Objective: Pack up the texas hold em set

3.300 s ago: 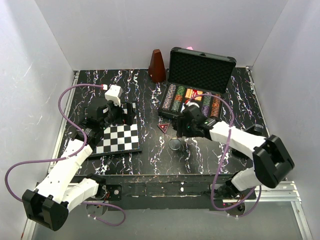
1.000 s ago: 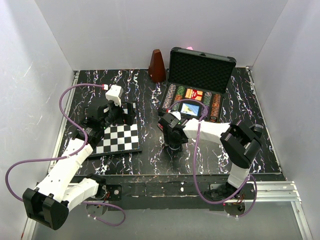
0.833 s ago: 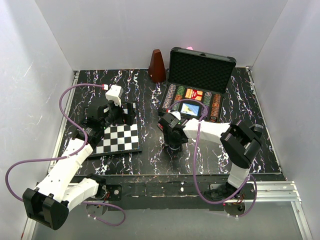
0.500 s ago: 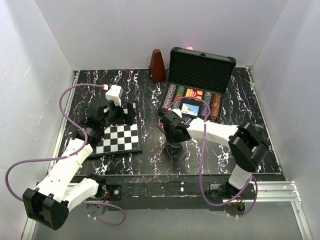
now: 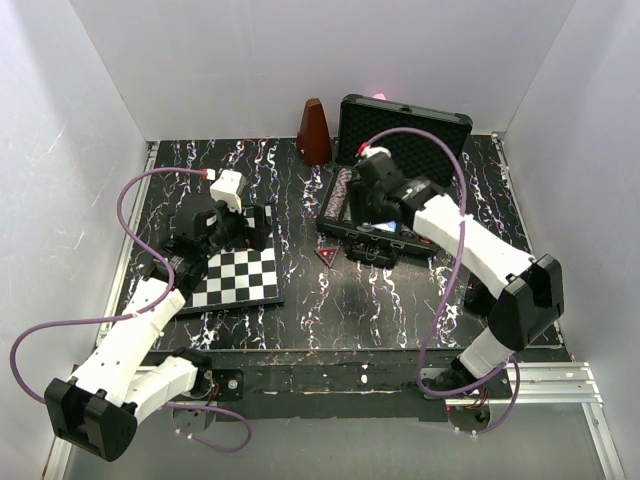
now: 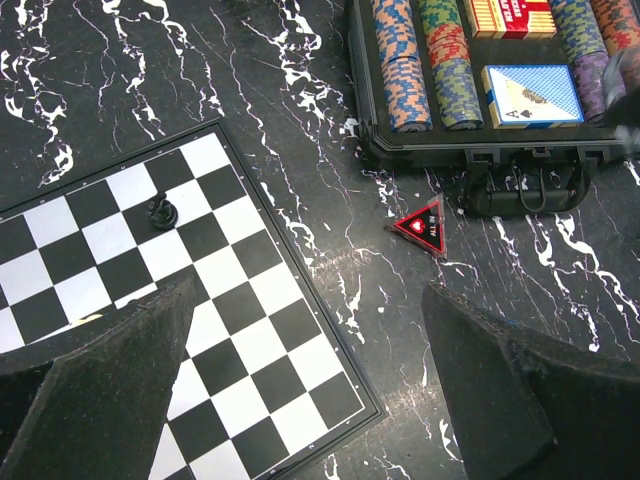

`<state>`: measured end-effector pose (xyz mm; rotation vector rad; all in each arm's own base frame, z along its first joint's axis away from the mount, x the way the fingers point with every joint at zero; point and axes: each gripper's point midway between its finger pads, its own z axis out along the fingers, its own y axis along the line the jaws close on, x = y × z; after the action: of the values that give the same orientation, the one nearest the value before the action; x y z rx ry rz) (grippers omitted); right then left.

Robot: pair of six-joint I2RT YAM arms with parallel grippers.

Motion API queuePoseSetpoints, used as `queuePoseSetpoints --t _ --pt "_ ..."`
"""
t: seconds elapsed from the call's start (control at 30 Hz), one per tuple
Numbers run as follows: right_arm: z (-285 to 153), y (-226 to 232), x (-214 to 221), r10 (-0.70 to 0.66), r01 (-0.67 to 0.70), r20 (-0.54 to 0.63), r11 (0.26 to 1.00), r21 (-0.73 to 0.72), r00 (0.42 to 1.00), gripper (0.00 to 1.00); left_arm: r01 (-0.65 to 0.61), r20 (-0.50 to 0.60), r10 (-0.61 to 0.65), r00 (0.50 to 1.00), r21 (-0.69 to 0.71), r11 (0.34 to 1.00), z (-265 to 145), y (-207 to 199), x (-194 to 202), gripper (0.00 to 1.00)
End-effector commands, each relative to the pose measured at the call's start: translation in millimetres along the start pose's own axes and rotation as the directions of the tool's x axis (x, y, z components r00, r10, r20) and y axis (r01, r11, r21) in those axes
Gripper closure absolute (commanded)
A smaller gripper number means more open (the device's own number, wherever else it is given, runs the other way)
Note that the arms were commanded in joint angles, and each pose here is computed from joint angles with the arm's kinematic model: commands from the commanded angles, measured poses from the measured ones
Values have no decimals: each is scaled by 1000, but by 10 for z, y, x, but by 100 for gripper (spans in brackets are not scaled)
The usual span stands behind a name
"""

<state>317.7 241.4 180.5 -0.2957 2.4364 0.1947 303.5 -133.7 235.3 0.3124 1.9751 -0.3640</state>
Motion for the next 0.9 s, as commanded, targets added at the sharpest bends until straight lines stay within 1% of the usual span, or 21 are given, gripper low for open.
queuePoseSetpoints --t 0.0,0.13,0.23,0.43,0.57,0.67,0.87 --pt "-99 -337 -462 -45 43 55 998 39 997 78 -3 38 3 999 -3 1000 -56 -1 -80 2" --pt "53 -649 -762 -1 -4 69 997 73 998 78 -2 37 1 999 7 1000 -54 -18 -82 2" --pt "275 -812 -868 26 -29 42 996 82 999 79 -2 35 1 999 10 1000 -48 -22 -75 2" --pt "649 -986 -1026 55 -56 14 994 90 998 80 2 29 -2 1000 12 1000 -34 -26 -60 2" --pt "830 -1043 -1131 62 -64 17 993 95 998 80 3 25 -4 1000 18 1000 -22 -37 -59 2" --pt "1000 -1098 -1154 61 -61 1 992 113 998 80 8 23 -9 1000 26 1000 -17 -52 -58 2" --pt "1298 -1192 -1031 76 -67 -59 987 145 995 80 12 20 -13 1000 39 999 -15 -77 -52 2"
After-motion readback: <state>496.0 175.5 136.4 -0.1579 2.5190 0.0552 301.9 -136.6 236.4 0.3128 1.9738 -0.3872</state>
